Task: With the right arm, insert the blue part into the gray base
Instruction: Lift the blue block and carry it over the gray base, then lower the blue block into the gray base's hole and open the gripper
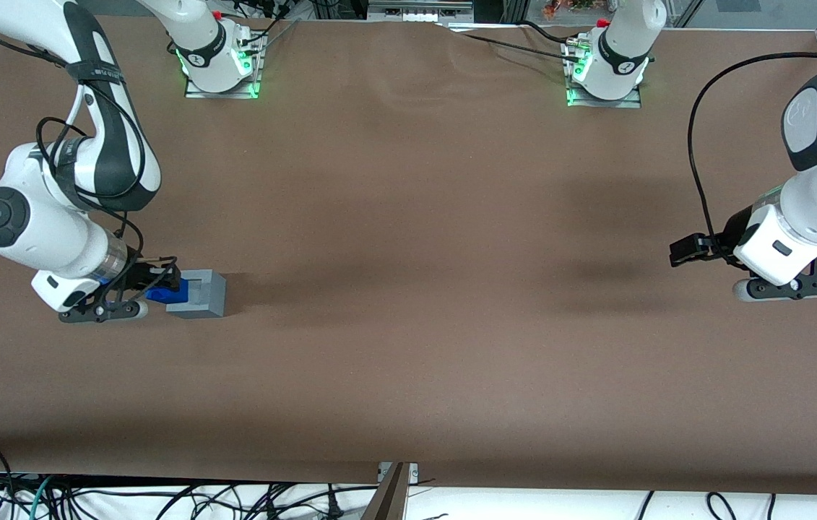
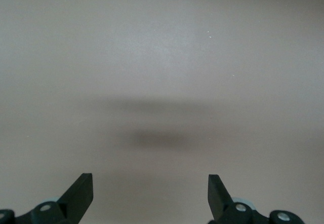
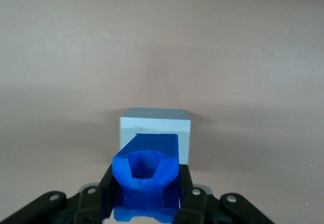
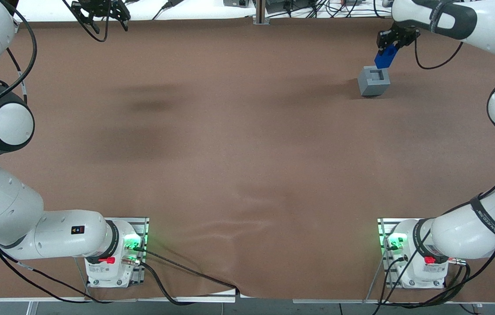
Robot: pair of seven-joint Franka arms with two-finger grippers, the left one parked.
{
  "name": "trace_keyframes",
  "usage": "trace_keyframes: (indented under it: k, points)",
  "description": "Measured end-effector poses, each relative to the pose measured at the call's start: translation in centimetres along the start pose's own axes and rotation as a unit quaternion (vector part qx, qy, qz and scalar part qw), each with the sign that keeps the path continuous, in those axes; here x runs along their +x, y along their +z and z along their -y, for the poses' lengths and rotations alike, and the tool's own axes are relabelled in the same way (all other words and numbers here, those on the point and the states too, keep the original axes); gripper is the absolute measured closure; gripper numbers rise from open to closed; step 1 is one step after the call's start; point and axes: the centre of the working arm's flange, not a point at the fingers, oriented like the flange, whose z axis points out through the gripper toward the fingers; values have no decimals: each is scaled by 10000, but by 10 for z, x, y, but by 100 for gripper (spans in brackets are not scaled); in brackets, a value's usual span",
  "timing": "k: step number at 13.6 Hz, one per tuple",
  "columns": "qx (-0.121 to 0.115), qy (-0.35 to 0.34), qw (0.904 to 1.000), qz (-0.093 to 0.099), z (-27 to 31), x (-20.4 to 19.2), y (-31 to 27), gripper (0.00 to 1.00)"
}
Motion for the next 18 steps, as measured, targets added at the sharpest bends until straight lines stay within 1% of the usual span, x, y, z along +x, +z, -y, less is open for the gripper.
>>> trace_keyframes:
  k: [2, 7, 18]
  points:
    - [-4, 10, 10000, -46, -1, -11, 15, 50]
    - [-6, 7, 9999, -130, -1, -13, 23, 50]
    - [-2, -19, 9999, -137, 3, -13, 35, 50]
